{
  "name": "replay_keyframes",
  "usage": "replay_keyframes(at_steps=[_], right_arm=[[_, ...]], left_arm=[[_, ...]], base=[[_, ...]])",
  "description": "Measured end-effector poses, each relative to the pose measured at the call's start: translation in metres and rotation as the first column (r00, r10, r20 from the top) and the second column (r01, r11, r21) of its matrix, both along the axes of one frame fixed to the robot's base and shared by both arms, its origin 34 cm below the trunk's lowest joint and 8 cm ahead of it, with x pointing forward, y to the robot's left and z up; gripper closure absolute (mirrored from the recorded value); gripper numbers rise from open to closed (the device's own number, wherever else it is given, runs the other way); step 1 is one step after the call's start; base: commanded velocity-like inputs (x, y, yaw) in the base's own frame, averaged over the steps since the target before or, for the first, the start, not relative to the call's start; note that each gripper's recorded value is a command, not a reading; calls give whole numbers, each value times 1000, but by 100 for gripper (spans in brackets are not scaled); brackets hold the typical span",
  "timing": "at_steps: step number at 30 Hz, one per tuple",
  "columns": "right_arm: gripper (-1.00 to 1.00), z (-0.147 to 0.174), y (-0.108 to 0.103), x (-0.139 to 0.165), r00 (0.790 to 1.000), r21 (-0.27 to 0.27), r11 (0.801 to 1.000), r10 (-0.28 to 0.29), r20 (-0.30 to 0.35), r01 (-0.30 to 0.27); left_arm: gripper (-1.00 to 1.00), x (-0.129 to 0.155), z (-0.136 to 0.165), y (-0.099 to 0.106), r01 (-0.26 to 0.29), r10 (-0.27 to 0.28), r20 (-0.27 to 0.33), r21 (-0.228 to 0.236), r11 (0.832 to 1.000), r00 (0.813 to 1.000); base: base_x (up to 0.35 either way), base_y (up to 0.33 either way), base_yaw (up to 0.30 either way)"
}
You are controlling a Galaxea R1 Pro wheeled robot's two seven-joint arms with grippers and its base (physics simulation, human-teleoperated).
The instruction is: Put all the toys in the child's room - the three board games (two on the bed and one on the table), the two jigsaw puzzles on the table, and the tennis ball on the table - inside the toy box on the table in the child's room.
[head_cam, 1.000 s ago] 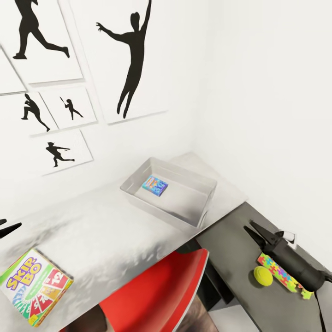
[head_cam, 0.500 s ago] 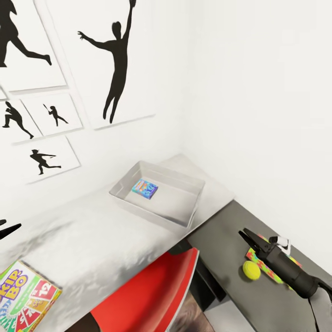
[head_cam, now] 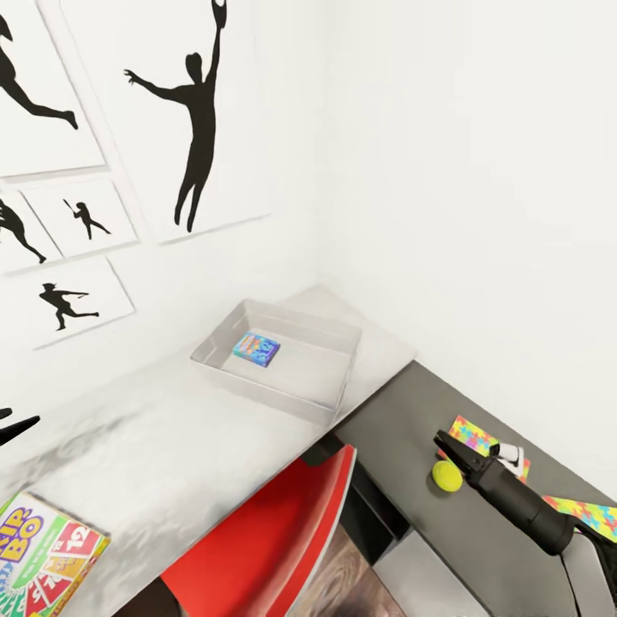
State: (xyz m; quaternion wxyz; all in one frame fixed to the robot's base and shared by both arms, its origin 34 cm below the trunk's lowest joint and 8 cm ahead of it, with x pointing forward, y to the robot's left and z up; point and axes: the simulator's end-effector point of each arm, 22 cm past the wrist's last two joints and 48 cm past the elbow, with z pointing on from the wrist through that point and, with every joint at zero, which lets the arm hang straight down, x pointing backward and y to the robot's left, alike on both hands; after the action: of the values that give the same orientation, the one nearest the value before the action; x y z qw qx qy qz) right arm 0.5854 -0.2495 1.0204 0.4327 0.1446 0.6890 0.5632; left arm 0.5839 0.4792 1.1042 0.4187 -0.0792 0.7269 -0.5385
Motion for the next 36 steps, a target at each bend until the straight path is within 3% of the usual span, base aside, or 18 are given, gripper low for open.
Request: replay_keyframes(at_steps=[5,28,36], right_arm=[[-100,-11,1,-1,1000,-29,1000,2,-27,-3],[-100,-26,-6,-2,998,-53,999,-14,-69,11],[-100,-33,-6,0,995,-73,997,-31,-95,24]], left_arm=[[-100,0,0,0,1,-1,1,-2,1000,1000],[-100,0,0,0,1,-1,0,-2,1000,1000],[-100,0,2,0,0,0,4,-2,1000,1000]], base=[[-7,4,-16],[-1,0,-1],[-140,19,-77]])
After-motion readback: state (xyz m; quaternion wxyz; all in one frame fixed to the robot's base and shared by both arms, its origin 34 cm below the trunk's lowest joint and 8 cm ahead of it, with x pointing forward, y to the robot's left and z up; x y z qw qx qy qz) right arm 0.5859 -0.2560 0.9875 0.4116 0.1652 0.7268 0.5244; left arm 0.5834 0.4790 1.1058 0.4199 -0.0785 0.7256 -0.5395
